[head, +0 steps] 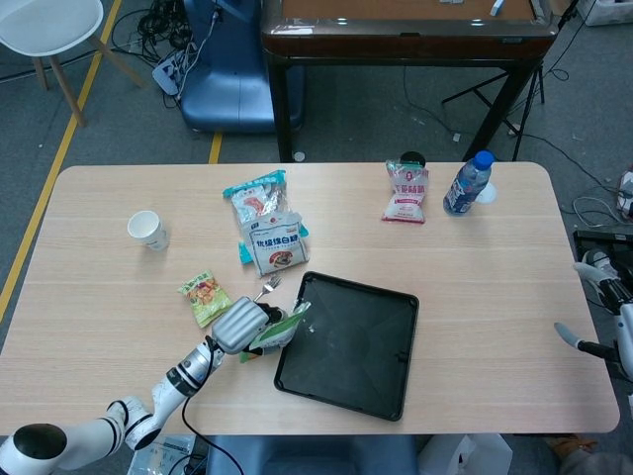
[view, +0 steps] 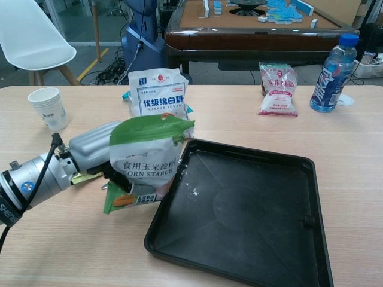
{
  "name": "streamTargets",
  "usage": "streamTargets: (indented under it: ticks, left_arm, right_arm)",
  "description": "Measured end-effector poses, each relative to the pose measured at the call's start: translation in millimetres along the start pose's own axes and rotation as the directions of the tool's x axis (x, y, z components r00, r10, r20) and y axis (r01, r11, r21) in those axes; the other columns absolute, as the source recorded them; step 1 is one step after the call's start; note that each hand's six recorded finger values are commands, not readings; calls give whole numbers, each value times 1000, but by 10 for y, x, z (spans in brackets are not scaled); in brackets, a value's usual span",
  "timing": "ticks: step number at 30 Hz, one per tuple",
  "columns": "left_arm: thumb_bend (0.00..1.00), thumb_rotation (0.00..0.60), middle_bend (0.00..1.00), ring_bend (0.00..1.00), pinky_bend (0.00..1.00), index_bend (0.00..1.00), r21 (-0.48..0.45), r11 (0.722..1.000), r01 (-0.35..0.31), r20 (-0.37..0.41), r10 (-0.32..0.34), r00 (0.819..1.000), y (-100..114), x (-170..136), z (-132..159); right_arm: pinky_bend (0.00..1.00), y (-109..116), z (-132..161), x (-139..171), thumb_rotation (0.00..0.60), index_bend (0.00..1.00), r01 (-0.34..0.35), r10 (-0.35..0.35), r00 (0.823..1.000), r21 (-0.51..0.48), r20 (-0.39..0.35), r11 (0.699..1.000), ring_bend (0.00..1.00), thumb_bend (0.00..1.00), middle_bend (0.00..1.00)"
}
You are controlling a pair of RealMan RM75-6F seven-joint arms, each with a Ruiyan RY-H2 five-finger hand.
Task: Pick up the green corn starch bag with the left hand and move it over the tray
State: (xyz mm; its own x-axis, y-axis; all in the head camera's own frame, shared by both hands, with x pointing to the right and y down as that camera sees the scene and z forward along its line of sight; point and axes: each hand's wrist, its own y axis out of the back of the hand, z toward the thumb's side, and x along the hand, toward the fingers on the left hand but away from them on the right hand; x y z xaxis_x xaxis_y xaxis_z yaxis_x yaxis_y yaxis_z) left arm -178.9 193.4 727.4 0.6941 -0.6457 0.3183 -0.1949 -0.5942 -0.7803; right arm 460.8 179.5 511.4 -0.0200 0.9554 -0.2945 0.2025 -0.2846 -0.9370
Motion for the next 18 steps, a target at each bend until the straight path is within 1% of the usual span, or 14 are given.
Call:
streamTargets:
  ticks: [10, 14, 18]
  left_arm:
    - [309, 600, 631, 607, 831, 424, -28, 1000, -14, 22, 14, 1000, -83, 68, -17]
    - [309, 600, 631, 607, 831, 424, -27, 999, -20, 32, 21, 999, -89, 69, -28]
    - [302, 600, 631, 606, 831, 419, -47, 999, -25, 29, 27, 999, -86, 66, -55]
  right_arm:
    - [168, 5, -12, 14, 600, 240, 0, 0, 1000, 4, 10, 1000, 121, 89, 303]
    - [168, 4, 1, 5, 600, 240, 0, 0, 1000, 5, 8, 1000, 121, 89, 303]
    - [168, 7, 10, 2, 600, 240, 0, 0, 1000, 7, 8, 1000, 121, 89, 303]
